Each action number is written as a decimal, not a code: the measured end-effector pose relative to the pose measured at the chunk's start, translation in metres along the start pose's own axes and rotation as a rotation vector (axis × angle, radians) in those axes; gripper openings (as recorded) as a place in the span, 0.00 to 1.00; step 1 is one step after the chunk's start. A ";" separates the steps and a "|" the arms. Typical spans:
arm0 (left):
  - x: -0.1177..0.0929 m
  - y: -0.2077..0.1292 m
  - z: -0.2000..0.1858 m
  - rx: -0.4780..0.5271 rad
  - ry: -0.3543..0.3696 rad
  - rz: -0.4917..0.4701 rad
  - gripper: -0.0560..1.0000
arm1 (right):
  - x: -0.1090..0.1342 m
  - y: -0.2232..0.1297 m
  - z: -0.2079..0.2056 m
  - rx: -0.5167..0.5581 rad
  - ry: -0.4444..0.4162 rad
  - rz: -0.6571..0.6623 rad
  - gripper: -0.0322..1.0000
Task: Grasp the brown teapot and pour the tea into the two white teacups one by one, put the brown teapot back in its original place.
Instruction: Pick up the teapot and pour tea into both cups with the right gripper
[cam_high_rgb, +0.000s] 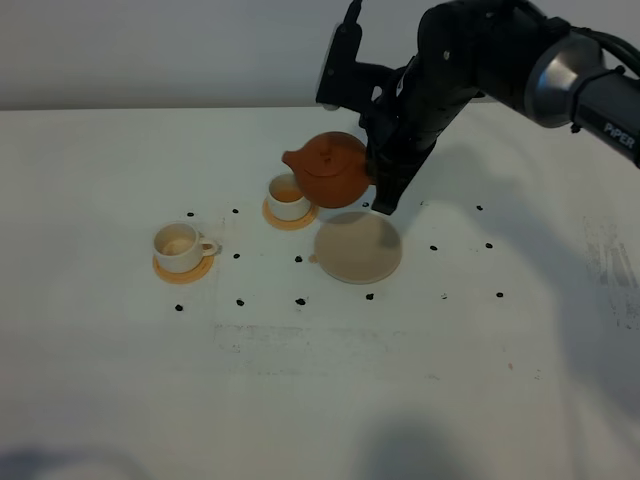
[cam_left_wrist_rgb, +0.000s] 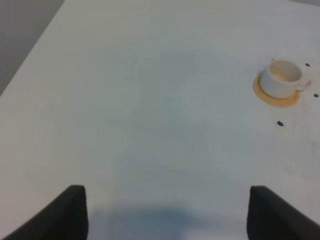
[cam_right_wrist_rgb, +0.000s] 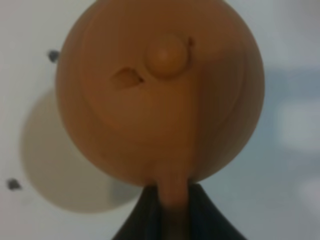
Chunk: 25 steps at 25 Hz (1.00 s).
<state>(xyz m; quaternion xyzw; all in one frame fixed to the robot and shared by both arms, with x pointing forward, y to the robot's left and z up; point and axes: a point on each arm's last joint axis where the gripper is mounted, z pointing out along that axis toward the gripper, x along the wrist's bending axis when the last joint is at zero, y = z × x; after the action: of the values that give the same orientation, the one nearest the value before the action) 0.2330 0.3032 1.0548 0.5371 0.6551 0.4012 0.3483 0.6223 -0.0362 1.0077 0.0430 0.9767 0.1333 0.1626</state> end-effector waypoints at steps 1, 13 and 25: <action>0.000 0.000 0.000 0.000 0.000 0.000 0.68 | -0.001 -0.002 0.004 0.016 -0.011 -0.016 0.12; 0.000 0.000 0.000 0.000 0.000 0.000 0.68 | -0.025 -0.013 0.025 0.031 -0.059 -0.019 0.12; 0.000 0.000 0.000 0.000 0.000 0.000 0.68 | -0.034 -0.008 0.030 0.031 -0.063 -0.141 0.12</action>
<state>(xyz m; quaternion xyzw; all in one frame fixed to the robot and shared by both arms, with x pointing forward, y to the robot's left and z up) 0.2330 0.3032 1.0548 0.5371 0.6551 0.4012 0.3483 0.6637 -0.0408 0.9889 -0.0195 0.9737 0.1050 0.2014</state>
